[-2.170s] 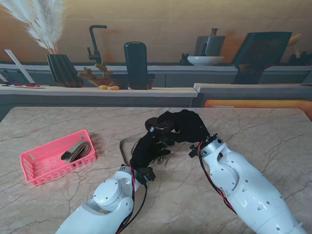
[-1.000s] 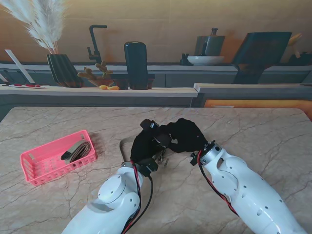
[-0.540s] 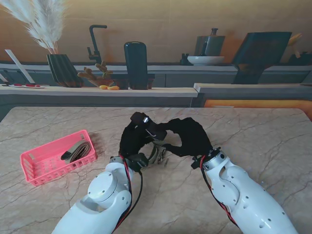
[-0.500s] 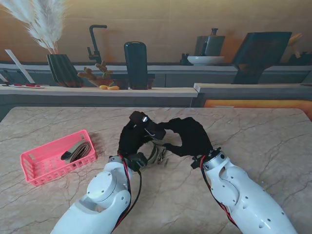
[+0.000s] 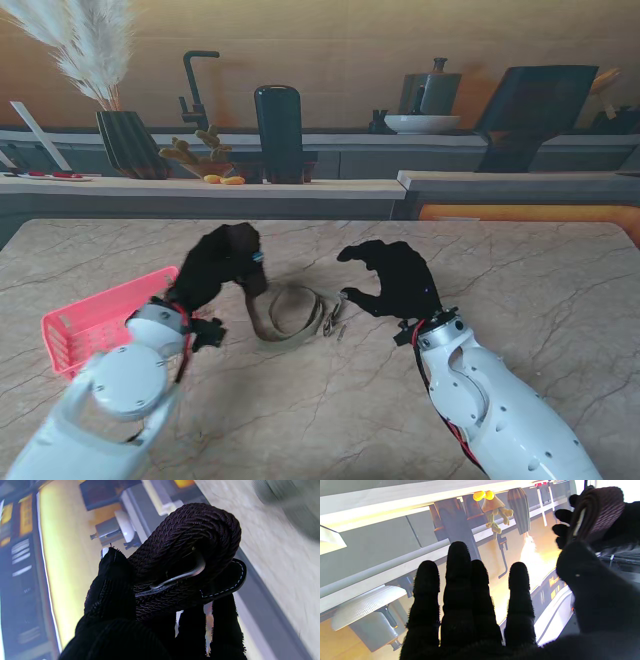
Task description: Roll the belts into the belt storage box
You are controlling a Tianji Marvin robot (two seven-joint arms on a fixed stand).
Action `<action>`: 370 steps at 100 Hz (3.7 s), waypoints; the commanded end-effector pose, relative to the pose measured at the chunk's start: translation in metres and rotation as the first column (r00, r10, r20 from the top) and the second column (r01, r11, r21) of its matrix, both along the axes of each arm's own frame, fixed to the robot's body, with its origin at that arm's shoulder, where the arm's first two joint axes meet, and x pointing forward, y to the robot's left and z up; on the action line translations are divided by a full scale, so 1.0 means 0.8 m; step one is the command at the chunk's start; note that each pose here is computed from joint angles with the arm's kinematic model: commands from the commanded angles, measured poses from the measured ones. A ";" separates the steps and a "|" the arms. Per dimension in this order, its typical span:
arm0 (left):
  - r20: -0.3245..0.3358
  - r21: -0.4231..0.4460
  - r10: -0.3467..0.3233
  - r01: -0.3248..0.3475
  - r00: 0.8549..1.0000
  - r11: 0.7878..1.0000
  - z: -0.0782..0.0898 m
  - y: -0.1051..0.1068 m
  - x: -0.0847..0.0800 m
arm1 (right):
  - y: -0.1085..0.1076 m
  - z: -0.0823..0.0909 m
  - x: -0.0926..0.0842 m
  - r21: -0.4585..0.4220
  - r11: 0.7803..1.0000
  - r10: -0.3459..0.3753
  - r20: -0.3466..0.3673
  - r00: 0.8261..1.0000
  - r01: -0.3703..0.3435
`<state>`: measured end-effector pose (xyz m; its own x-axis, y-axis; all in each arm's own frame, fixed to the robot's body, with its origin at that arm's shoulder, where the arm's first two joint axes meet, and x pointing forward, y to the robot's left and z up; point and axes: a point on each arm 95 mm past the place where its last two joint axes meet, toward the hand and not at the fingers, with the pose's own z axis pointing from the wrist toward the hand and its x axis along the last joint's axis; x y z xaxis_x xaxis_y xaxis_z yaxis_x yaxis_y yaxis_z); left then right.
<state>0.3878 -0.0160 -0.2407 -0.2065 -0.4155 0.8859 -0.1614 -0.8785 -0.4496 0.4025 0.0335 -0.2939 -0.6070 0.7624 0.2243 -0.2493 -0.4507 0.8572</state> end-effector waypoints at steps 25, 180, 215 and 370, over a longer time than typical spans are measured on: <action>0.138 0.530 0.117 -0.173 0.984 0.830 0.024 0.100 -0.026 | 0.002 -0.009 -0.002 0.009 1.000 -0.028 -0.029 0.999 0.028; -0.104 0.983 0.449 0.024 0.887 0.180 -0.116 0.218 0.025 | -0.010 -0.029 0.007 -0.010 0.997 -0.072 -0.120 0.990 0.072; -0.124 0.985 0.450 0.054 0.884 0.166 -0.106 0.214 0.016 | -0.012 -0.030 0.007 -0.008 0.997 -0.079 -0.116 0.990 0.079; -0.191 0.974 0.544 0.226 0.817 0.002 -0.100 0.178 0.020 | -0.016 -0.035 0.009 0.009 0.996 -0.085 -0.135 0.987 0.087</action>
<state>0.4089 0.1334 -0.3134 0.2247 -0.8376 -0.4978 -0.5587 0.3078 -0.7701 0.4105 0.0182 -0.3215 -0.4988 0.8124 0.3021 -0.1734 -0.4350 0.8836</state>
